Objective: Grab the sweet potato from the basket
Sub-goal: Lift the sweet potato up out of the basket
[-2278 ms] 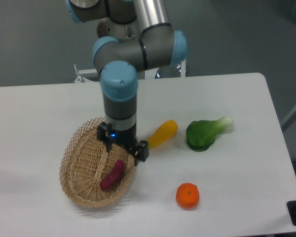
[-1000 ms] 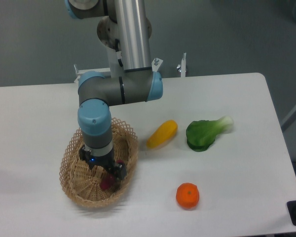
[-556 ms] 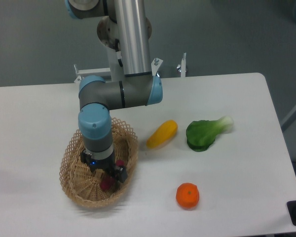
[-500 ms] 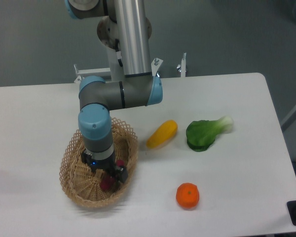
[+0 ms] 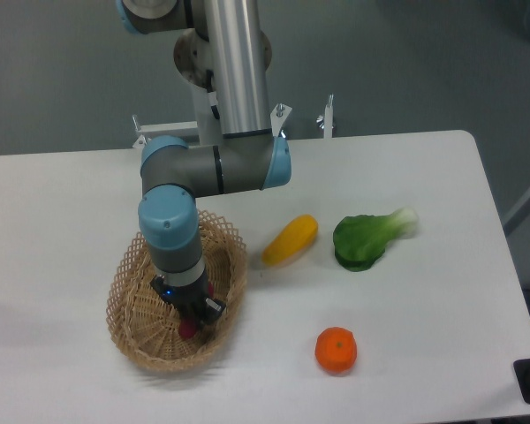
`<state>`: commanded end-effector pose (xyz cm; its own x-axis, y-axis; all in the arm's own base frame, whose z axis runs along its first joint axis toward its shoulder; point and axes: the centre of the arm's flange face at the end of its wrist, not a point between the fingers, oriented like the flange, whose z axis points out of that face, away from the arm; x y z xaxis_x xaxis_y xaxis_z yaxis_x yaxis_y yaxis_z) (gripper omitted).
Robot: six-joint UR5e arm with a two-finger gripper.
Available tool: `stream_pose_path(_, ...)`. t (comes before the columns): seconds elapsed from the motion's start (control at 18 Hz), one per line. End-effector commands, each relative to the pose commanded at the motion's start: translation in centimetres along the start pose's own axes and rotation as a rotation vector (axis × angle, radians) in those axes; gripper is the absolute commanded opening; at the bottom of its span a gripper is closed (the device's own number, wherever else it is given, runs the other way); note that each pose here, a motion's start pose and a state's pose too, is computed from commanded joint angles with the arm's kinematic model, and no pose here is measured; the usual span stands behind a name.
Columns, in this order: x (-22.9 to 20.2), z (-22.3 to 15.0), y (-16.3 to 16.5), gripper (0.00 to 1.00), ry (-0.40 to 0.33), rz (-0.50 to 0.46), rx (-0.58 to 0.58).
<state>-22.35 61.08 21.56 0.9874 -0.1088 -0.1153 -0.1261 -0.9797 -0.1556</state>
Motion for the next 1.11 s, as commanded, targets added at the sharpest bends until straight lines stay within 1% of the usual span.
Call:
stream_pose_path(0.17,-0.5,-1.3,-0.5,0.17,-0.017,0.003,0.02)
stream_pose_path(0.33,-1.9,-4.3,-0.8,0.17,-0.045,0.039,0.059)
stream_pose_path(0.44,-4.2,-6.5,-0.7,0.17,-0.078,0.041,0.085)
stream_pose_path(0.61,-7.5,-9.9,-1.5,0.17,-0.135,0.037,0.133)
stream_pose_path(0.67,-8.8,-10.9,-1.2,0.17,-0.153,0.032,0.144)
stream_pose_path(0.78,-11.4,-12.3,-0.1,0.17,-0.165,0.027,0.155)
stream_pose_path(0.94,-15.2,-14.8,2.6,0.18,-0.147,0.022,0.145)
stream_pose_path(1.11,-18.9,-16.3,5.7,0.17,-0.149,0.048,0.127)
